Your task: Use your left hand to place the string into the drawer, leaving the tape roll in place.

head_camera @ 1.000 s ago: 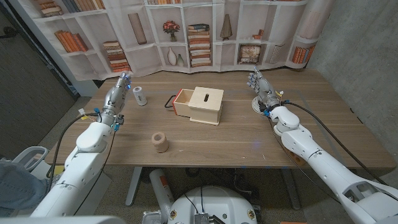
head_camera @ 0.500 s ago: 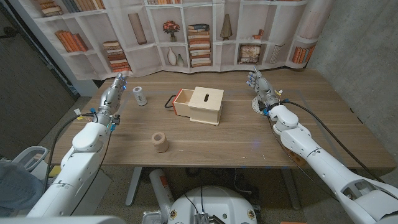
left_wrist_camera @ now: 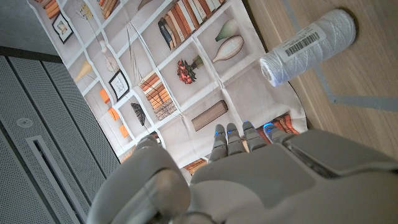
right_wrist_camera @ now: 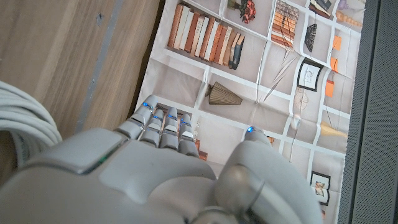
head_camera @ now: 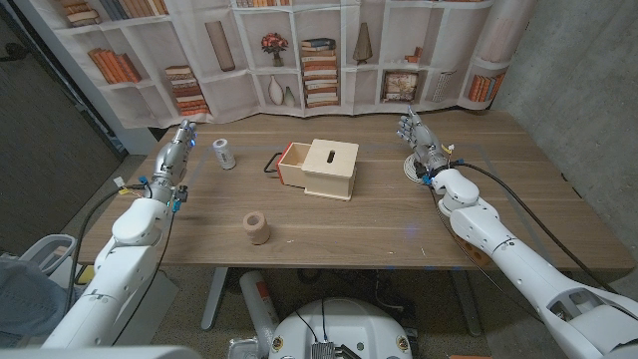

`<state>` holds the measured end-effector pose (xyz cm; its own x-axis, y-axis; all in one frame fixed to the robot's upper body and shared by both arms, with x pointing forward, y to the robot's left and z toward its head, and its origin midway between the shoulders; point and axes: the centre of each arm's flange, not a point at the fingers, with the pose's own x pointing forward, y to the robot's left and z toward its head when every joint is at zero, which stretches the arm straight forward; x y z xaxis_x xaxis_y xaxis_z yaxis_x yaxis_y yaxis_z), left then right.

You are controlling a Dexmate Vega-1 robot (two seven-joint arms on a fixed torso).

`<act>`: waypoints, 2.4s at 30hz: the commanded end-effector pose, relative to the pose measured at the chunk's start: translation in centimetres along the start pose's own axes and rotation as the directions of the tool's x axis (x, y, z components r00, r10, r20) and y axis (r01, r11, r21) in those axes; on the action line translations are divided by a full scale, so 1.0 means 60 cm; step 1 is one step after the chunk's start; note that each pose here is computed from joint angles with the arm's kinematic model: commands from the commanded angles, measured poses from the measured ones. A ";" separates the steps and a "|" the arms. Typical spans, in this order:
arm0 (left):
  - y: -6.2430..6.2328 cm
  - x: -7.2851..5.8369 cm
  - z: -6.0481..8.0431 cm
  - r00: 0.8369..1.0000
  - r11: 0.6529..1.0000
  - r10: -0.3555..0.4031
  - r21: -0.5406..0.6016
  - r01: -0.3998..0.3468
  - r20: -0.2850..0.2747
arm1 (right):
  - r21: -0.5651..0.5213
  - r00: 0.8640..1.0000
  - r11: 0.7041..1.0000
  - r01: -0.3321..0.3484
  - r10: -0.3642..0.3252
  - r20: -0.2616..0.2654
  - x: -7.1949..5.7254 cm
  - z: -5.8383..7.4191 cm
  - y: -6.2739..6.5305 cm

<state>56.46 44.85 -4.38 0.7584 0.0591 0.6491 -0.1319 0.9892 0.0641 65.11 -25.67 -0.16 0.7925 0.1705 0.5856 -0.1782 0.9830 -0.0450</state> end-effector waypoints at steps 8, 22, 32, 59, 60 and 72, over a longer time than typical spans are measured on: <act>0.037 -0.019 -0.029 0.997 0.998 0.067 0.012 -0.067 -0.024 | -0.006 1.000 1.000 0.008 -0.008 0.002 -0.003 0.004 0.001; 0.050 -0.016 -0.061 0.986 0.987 0.156 0.046 -0.153 -0.057 | -0.016 1.000 1.000 0.015 -0.015 0.000 -0.009 0.008 0.002; 0.052 -0.005 -0.057 0.977 0.974 0.201 0.120 -0.191 -0.077 | -0.019 1.000 1.000 0.019 -0.019 0.003 -0.011 0.011 0.000; 0.019 0.039 -0.035 0.977 0.948 0.164 0.296 -0.119 -0.135 | -0.014 1.000 1.000 0.020 -0.019 0.013 -0.011 0.013 0.006; 0.017 0.040 -0.034 0.978 0.948 0.163 0.297 -0.118 -0.133 | -0.014 1.000 1.000 0.020 -0.020 0.013 -0.011 0.012 0.006; -0.005 0.067 -0.020 0.971 0.917 0.152 0.394 -0.069 -0.183 | -0.012 0.999 1.000 0.028 -0.028 0.016 -0.016 0.013 -0.002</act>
<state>59.67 45.79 -3.86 0.8201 0.2239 0.5266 -0.3951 0.8872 0.2382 64.01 -25.62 0.04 0.7876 0.1485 0.5981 -0.1522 0.9873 -0.0448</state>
